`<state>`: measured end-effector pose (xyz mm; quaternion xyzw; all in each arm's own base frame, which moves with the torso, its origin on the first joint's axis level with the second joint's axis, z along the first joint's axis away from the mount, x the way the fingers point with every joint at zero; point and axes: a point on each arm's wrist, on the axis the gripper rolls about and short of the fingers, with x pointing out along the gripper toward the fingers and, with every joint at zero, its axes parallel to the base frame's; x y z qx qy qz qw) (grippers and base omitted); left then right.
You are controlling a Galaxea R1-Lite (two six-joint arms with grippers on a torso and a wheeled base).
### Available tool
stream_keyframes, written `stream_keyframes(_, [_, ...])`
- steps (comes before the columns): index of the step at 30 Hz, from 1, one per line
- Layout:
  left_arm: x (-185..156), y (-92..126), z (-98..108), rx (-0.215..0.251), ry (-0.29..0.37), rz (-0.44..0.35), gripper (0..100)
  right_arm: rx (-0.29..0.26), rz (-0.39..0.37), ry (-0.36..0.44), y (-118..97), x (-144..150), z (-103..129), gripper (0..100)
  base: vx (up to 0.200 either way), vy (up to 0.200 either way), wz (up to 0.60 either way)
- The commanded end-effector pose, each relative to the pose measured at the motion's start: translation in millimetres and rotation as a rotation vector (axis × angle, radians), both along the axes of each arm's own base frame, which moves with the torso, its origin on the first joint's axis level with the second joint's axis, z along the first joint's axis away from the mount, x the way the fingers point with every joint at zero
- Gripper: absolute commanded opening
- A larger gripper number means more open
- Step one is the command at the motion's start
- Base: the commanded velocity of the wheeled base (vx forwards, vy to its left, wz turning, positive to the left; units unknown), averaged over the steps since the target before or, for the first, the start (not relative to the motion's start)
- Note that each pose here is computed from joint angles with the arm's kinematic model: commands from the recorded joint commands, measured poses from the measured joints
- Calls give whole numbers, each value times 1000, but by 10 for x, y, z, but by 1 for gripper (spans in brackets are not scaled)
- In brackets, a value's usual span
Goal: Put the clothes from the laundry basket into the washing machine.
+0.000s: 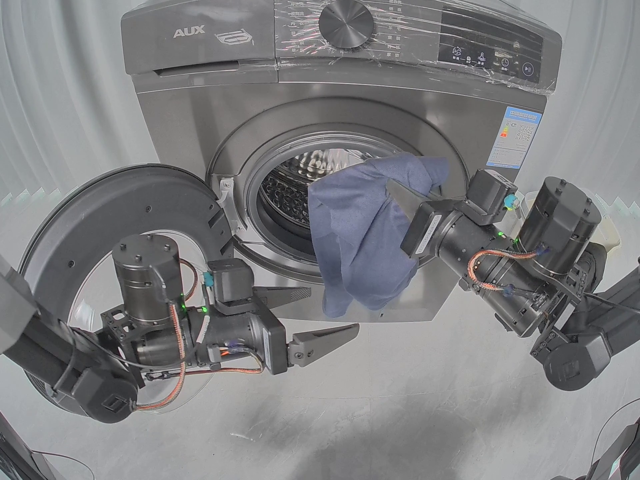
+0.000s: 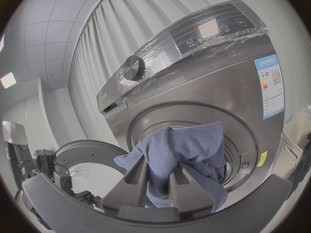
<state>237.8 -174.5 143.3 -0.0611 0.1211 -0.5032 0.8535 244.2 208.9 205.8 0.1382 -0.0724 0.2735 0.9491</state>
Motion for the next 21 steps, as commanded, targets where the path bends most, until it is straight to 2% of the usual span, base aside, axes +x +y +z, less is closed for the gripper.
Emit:
stream_keyframes(1, [195,-133,-266,24,37,5,100,5,13,-5,24,-44,21,0,0,0,0])
stream_keyframes(10, [465,-258,-345,-2,36,25,100,8,23,-5,13,-99,35,0,0,0,0])
stream_keyframes(21, [731,-377,-354,-36,-15,43,100,6,40,-2,-2,-192,41,0,0,0,0])
